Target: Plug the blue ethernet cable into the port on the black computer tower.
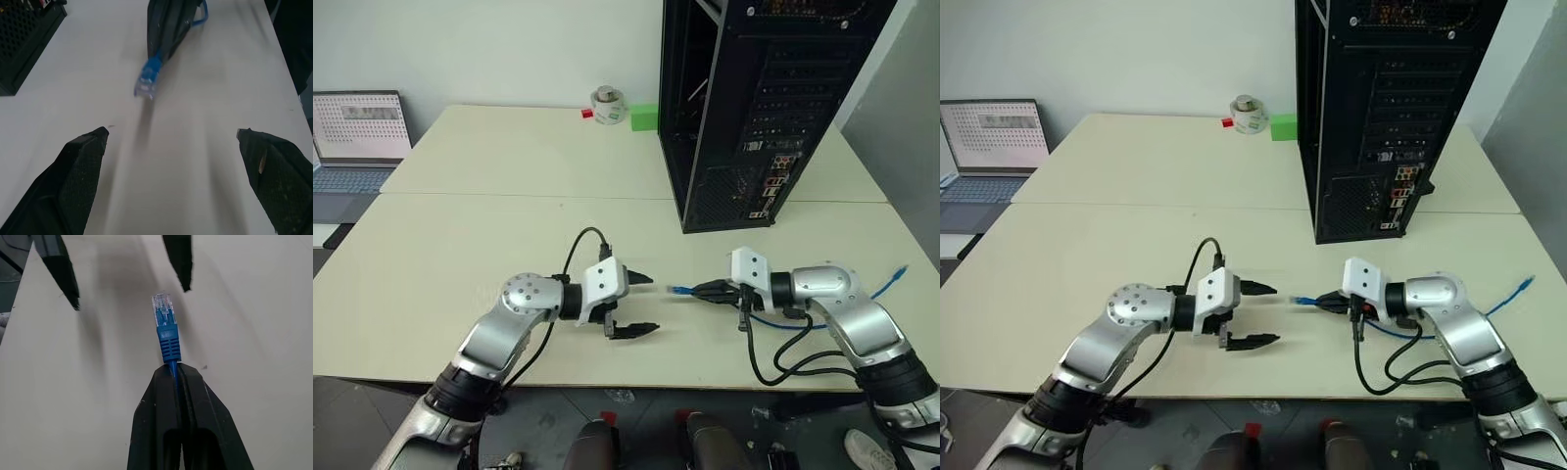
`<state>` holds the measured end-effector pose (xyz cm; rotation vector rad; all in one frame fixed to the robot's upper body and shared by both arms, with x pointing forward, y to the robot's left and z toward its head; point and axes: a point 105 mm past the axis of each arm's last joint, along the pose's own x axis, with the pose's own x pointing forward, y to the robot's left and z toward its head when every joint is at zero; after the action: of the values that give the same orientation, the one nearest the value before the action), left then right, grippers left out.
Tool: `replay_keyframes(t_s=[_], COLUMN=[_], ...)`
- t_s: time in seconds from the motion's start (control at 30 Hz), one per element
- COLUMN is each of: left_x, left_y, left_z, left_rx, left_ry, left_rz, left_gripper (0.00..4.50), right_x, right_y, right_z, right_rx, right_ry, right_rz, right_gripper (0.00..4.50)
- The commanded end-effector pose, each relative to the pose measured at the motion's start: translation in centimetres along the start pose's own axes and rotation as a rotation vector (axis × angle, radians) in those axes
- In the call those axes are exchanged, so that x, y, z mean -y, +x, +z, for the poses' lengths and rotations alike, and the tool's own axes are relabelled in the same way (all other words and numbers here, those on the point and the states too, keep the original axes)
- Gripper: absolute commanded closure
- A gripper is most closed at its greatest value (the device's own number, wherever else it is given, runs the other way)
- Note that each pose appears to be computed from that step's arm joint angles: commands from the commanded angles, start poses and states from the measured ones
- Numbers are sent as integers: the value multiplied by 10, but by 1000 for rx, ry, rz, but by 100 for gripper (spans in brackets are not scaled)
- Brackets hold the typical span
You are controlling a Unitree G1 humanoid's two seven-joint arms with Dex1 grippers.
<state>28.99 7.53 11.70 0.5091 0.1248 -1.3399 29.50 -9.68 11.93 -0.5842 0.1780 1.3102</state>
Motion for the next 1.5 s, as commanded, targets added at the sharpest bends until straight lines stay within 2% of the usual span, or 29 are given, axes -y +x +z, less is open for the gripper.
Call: replay_keyframes(t_s=[0.03,0.1,0.23,0.4,0.43,0.77,0.97,1.1,1.2,1.4,1.5], left_x=[-4,-5,-5,-5,-5,-6,-8,-8,-7,-8,-11], left_y=[3,3,4,6,6,10,10,10,10,7,2], left_z=[6,8,8,11,11,8,6,4,4,-1,7], left_rx=[3,7,7,18,20,19,14,19,31,13,76], left_ry=[31,30,34,31,30,34,62,131,184,481,728], left_rz=[-11,-17,-29,-31,-31,-22,-10,2,5,39,136], left_gripper=[0,0,70,180,214,421,422,422,422,422,422], right_x=[2,1,1,0,0,-1,0,2,4,7,3], right_y=[2,4,5,6,6,8,9,7,2,-28,-37], right_z=[12,13,14,14,15,17,19,21,22,27,35], right_rx=[6,4,3,-1,0,2,-1,3,1,9,89], right_ry=[-60,-65,-68,-74,-74,-79,-85,-98,-104,-8,140], right_rz=[12,17,21,30,32,41,41,37,41,58,67], right_gripper=[448,448,450,450,450,450,450,371,294,160,141])
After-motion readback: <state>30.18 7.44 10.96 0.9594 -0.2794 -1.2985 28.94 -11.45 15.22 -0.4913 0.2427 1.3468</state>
